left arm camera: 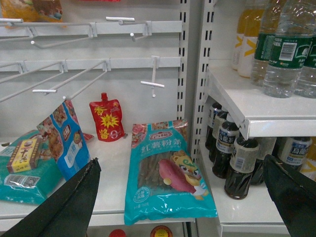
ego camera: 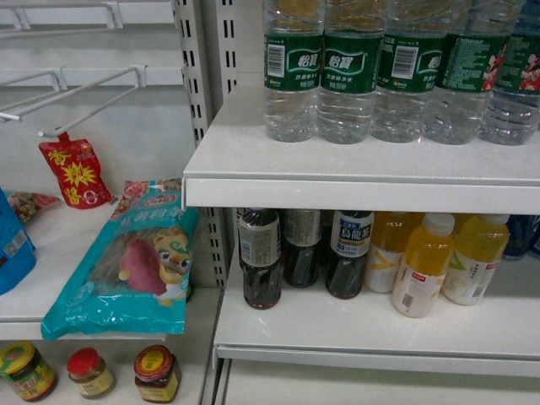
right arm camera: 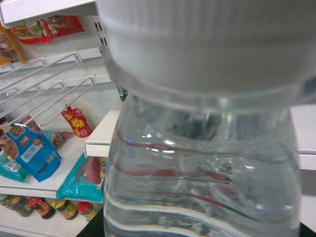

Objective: Move water from second to third shelf

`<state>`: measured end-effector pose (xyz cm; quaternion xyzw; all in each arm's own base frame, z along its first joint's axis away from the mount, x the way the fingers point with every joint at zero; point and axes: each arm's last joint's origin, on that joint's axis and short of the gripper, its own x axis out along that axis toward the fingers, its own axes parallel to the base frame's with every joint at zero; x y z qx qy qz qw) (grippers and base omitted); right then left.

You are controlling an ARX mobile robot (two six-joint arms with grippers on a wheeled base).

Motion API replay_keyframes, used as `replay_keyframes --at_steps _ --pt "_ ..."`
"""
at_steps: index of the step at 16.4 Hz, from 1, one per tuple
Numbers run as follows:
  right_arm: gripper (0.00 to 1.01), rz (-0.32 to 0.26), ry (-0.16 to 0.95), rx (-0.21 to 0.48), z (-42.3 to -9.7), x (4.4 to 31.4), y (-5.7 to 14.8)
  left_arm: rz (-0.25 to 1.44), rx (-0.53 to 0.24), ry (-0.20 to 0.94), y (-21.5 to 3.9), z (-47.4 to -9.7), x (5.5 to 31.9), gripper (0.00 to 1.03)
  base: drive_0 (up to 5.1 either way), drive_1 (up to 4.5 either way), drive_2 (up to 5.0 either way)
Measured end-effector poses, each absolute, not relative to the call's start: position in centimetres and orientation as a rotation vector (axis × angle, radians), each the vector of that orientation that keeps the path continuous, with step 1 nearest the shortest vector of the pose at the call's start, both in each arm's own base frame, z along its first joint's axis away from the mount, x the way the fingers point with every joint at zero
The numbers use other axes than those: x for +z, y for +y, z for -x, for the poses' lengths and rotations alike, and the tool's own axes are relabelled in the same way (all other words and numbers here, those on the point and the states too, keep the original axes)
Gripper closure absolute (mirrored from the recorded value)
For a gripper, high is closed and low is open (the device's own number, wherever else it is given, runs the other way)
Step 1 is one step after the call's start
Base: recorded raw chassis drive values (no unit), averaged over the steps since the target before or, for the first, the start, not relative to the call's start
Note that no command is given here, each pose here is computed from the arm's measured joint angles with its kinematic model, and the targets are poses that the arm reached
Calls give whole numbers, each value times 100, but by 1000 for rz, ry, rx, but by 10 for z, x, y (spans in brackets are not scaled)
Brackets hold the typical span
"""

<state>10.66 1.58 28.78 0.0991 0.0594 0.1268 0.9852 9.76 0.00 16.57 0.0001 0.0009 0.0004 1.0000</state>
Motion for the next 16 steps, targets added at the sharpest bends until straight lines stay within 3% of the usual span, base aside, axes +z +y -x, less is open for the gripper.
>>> replay_keyframes --at_steps 2,3,10,13,16 --pt "59 -191 259 260 -109 290 15 0 1 2 0 -98 166 5 0 0 0" --pt "59 -178 264 263 -115 290 16 0 0 2 0 -98 166 5 0 0 0" --pt "59 -120 213 276 -145 302 27 0 1 2 0 -98 166 5 0 0 0" --pt "59 -75 169 313 -179 306 48 0 1 2 0 -98 166 5 0 0 0" --pt "59 -68 179 308 -222 297 64 0 1 2 0 -98 166 5 0 0 0"
